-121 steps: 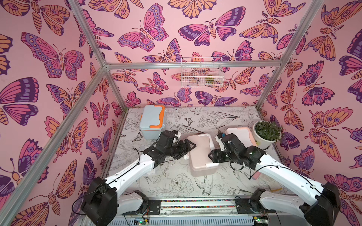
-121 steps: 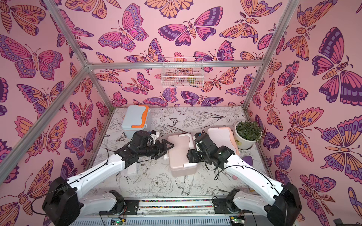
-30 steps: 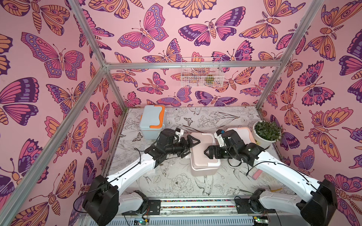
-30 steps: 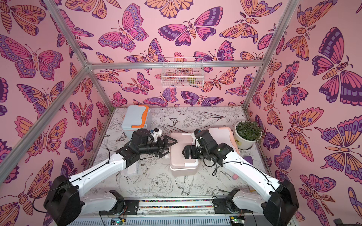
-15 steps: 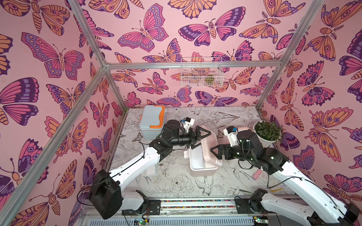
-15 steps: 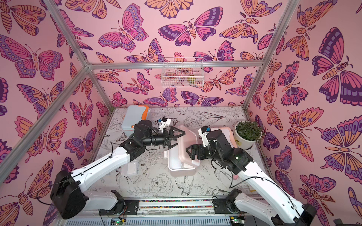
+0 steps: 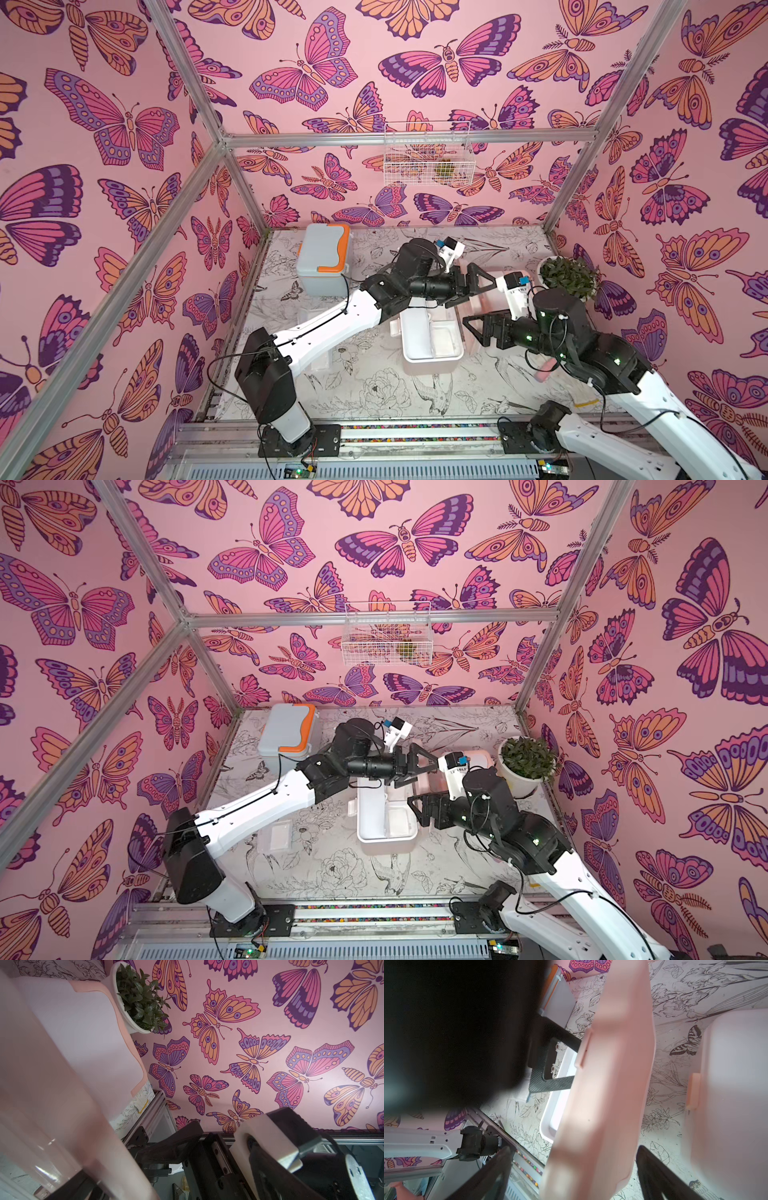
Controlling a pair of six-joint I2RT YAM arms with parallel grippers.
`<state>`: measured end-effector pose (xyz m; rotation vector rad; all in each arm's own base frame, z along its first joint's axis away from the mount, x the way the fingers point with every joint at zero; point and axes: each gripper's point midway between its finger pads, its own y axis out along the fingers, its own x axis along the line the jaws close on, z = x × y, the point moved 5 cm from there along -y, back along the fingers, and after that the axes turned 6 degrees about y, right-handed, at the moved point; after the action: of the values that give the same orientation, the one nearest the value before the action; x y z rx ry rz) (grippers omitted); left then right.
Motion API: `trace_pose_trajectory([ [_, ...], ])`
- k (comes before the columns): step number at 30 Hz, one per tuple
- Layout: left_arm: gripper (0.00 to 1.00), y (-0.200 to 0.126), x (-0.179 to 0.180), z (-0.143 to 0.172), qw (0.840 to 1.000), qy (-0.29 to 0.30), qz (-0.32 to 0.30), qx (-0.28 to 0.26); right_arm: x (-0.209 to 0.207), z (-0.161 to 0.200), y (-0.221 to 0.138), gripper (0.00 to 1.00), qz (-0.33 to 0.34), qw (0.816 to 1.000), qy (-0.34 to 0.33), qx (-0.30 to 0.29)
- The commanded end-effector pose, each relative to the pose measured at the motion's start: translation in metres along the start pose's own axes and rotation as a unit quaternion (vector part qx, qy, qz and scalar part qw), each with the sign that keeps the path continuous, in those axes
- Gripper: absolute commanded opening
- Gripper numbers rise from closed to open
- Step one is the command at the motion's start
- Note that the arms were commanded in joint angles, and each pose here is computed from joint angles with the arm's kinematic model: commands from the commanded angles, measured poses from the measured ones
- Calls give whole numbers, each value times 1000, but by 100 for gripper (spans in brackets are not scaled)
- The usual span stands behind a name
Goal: Open first aid kits and take out gauze
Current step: Open the lid of the first aid kit.
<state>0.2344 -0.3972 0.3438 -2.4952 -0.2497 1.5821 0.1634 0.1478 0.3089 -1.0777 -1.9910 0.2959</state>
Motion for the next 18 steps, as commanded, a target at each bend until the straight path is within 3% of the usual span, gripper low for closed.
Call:
trace_pose_trajectory([
  [1,100,-3,-1,-2,999,36,-33,-16,-24,9,5,86,77,997,5,10],
  [4,100,-18,4,-1,995,60,-77,-36,-39,8,3,79,129,992,6,-2],
  [11,100,-63,30,11,971,97,-208,-69,-47,8,-1,71,154,988,9,-17],
  [15,100,-87,65,18,932,118,-339,-53,-50,7,-6,67,158,987,13,-32],
  [18,84,-96,92,22,894,124,-429,-30,-54,8,-7,65,167,985,15,-40],
])
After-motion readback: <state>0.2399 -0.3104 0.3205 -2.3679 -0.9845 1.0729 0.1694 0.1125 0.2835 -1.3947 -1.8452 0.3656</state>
